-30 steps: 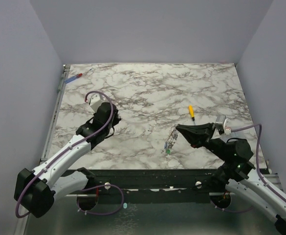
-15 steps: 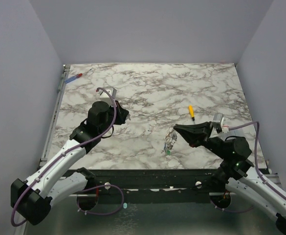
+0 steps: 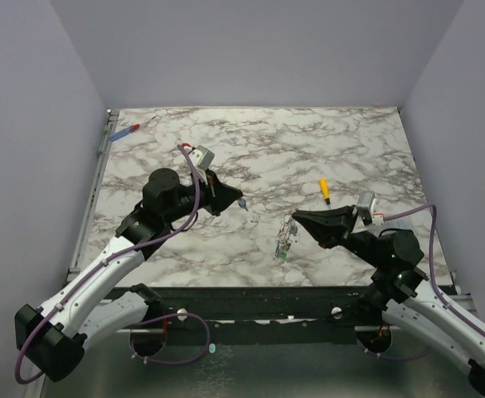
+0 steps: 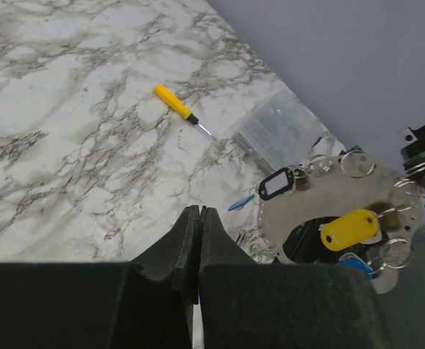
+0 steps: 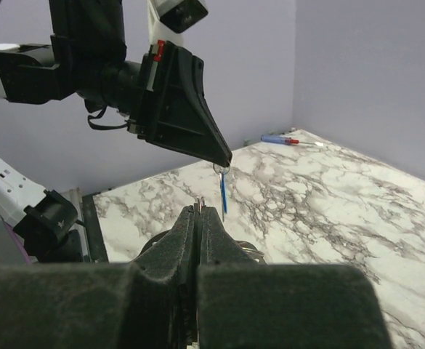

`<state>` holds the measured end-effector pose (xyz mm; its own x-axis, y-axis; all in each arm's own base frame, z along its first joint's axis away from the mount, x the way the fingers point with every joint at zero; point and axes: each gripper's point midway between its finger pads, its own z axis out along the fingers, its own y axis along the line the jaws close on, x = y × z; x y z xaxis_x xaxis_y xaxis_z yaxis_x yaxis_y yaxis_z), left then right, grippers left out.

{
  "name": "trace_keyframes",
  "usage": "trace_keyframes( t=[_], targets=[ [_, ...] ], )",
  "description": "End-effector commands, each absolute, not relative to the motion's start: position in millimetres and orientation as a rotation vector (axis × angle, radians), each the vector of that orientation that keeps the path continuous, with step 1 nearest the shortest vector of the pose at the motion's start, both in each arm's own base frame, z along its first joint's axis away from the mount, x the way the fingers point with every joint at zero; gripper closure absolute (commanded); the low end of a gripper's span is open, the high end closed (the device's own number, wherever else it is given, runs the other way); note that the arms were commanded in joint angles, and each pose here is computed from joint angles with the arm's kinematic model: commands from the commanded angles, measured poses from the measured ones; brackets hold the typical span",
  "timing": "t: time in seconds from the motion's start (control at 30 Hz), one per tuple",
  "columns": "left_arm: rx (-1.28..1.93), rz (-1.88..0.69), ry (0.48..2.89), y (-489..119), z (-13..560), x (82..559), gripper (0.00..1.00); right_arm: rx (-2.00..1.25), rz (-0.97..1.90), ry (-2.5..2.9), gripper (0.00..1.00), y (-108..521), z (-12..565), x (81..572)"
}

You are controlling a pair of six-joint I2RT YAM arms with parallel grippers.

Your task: Put the keys on the keyring

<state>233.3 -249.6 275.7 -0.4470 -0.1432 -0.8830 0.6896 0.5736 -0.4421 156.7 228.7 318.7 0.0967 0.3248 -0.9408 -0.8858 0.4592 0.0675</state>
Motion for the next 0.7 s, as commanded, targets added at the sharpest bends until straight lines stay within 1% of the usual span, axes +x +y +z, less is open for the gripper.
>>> trace_keyframes(
  t=[0.0, 0.3, 0.67],
  targets=[
    [0.580, -1.180, 1.607, -267, 330, 210, 1.00, -0.631, 0.964, 1.010, 0.99, 226, 354, 151],
    [0.647, -1.300, 1.475, -277, 367, 189, 1.00, -0.651, 0.897, 0.993, 0.99, 226, 360, 158],
    [0.729, -1.405, 1.396, -288, 395, 166, 1.00, -0.657, 0.855, 0.973, 0.99, 228, 364, 165]
  ],
)
